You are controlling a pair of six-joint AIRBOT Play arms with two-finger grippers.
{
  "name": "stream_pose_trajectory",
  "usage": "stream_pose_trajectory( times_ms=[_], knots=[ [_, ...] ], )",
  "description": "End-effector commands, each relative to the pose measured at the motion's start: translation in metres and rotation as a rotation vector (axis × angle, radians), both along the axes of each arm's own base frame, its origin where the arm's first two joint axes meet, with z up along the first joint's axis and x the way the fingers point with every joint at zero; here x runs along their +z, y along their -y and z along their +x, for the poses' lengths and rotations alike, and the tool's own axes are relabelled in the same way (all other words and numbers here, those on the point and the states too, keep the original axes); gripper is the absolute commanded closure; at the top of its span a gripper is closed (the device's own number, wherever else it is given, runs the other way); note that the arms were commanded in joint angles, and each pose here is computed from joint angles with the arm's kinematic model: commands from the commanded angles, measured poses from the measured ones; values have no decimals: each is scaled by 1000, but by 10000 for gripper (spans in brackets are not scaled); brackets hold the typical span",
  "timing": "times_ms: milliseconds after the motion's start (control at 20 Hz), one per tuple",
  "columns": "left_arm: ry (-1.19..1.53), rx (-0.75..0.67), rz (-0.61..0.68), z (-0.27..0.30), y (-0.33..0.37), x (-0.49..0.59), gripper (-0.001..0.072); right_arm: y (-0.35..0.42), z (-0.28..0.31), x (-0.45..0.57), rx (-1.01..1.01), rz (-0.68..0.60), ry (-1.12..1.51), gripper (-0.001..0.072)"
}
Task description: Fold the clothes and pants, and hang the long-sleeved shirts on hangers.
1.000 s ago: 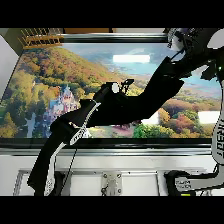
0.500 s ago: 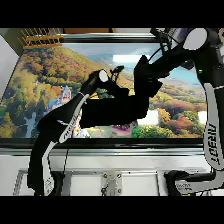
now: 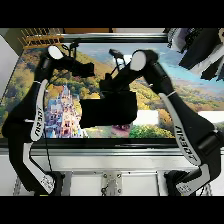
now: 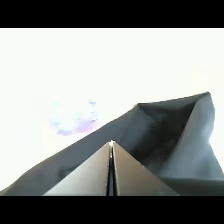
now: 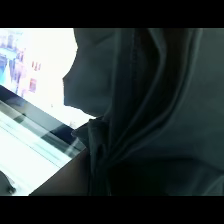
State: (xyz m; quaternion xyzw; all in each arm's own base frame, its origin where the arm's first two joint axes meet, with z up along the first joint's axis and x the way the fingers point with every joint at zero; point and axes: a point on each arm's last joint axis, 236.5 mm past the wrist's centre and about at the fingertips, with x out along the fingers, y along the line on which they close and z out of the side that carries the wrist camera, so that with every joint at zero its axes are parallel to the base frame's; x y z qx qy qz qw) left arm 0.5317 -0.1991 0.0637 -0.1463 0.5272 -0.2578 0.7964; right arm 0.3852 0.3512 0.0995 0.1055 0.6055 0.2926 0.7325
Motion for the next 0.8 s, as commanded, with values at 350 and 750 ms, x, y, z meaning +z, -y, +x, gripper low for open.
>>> stream_pose_trajectory(
  times_ms=[350,750],
  knots=[
    [37,98,13,-2,-83,45,695,-142,-14,-108,-37,156,-80,157],
    [-2,44,27,-16,-77,40,696,-49,32,-36,89,128,125,81]
  ],
)
